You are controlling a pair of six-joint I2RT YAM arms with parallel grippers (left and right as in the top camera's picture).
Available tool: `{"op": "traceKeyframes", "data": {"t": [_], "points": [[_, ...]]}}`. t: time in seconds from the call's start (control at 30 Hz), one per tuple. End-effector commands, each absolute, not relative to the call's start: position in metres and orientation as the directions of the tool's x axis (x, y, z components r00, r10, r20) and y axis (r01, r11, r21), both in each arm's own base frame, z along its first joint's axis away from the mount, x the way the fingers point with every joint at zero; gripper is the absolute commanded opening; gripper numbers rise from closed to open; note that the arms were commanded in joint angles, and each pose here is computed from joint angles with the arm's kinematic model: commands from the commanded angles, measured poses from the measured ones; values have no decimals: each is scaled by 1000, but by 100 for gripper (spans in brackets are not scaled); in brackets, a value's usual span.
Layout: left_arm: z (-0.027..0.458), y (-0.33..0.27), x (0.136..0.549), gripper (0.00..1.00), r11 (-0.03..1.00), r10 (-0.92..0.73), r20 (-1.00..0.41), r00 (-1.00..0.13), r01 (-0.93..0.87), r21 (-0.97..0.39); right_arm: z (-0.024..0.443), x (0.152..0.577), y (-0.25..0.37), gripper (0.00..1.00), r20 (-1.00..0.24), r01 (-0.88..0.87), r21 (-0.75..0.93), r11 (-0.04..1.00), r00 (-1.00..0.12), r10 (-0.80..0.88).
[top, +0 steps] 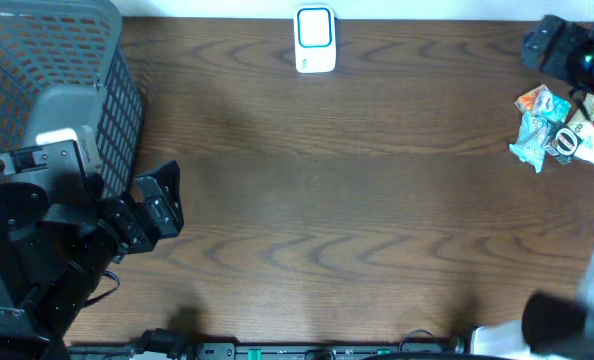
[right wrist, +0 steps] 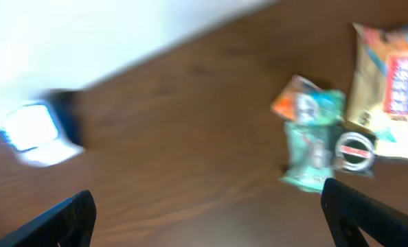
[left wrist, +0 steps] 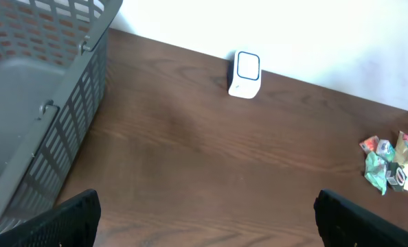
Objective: Scan the item barcode
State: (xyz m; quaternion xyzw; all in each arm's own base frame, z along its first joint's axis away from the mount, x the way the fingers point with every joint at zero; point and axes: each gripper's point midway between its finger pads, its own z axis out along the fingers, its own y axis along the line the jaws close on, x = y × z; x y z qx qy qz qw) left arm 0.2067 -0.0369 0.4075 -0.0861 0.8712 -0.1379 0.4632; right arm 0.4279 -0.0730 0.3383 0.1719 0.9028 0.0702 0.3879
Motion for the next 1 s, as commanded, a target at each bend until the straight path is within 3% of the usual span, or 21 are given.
{"op": "traceKeyframes", "data": {"t": [0.0,0.23,0.5,0.8,0.97], "points": [[410,-34,206,97,946,-290,-786,-547,-39,-321,384,399,-13,99,-737,94,284,954,-614,281],[410,-34,206,98,946,-290,-786,-547,-39,-321,401,349,51,99,-766,-32,203,979,-628,139],[410,-34,206,98,946,-290,-786,-547,-39,-321,355,300,94,99,-750,-147,190,971,-660,46],[410,-34,206,98,946,-290,-786,-547,-39,-321,302,237,97,99,-715,-121,317,941,-682,153],[410,-34,206,98,946,-290,-786,-547,-39,-321,280,224,91,99,-681,-76,347,935,-706,196]]}}
